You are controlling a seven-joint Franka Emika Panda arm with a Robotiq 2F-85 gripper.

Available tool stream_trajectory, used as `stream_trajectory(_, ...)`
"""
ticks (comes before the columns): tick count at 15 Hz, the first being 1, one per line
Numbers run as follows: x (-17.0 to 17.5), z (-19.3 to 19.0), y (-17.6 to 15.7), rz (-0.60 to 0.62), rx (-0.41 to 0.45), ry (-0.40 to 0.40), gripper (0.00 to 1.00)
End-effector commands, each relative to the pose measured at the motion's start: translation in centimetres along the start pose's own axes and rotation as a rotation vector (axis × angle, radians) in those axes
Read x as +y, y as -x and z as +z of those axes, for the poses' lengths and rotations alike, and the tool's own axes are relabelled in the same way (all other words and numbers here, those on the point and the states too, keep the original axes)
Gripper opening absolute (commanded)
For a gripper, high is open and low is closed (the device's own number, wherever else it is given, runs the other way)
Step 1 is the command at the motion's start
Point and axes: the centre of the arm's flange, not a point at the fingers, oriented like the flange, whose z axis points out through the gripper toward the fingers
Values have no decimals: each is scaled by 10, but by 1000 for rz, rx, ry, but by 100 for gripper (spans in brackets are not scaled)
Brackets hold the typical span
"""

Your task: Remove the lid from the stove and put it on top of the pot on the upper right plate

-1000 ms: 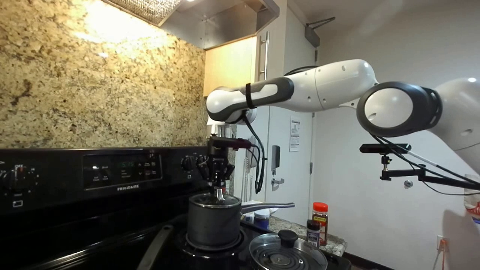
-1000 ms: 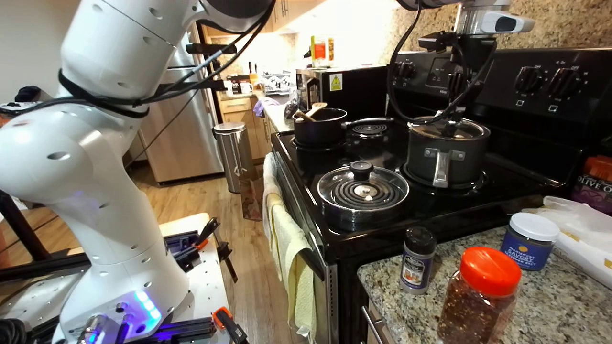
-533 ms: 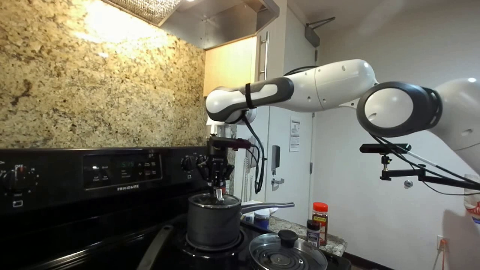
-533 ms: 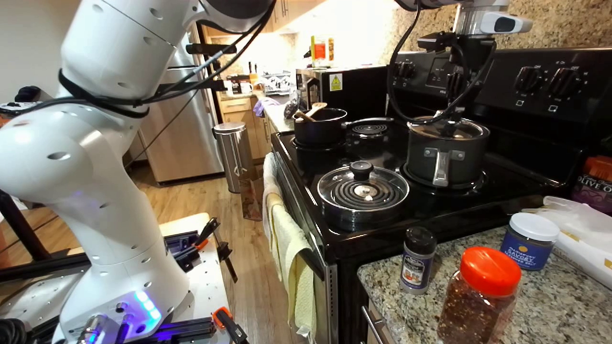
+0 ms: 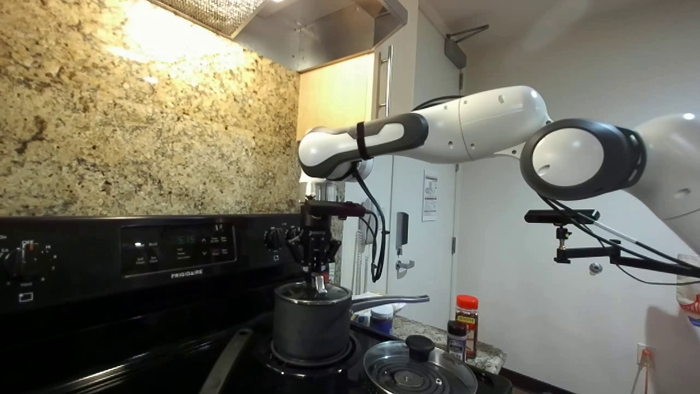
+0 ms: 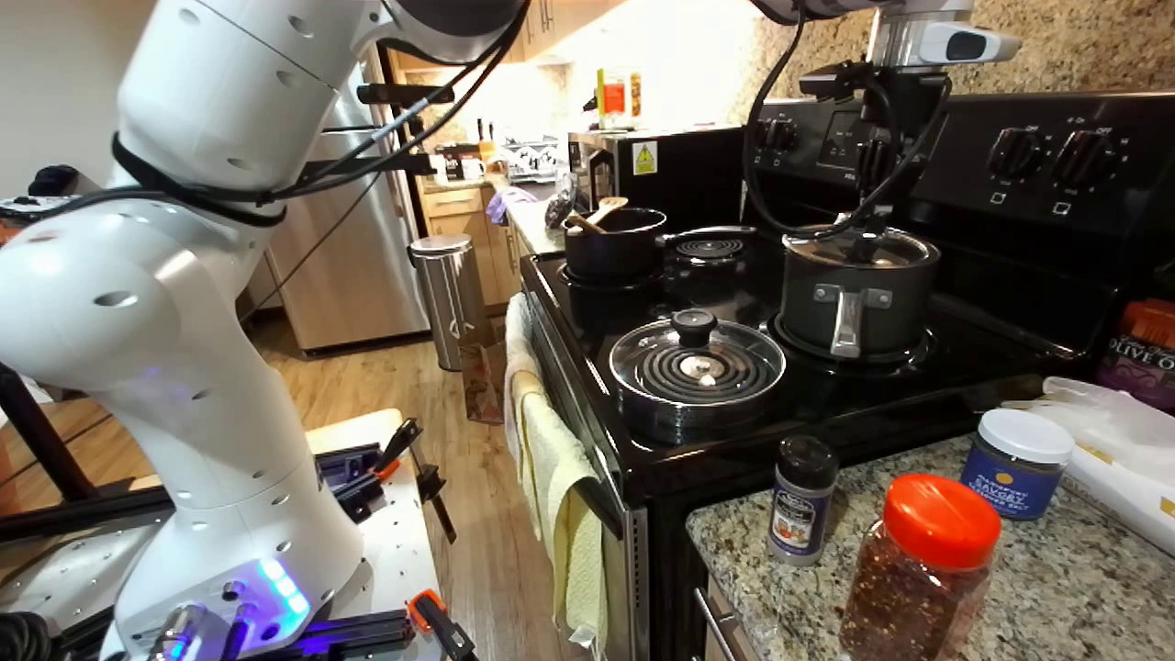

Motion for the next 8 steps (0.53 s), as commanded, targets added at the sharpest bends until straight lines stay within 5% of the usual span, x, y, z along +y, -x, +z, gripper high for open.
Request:
stream_trajectory(1, -6, 4, -10, -19, 36, 31, 5)
stream_trajectory(8, -12, 7, -10, -35, 67, 58, 5)
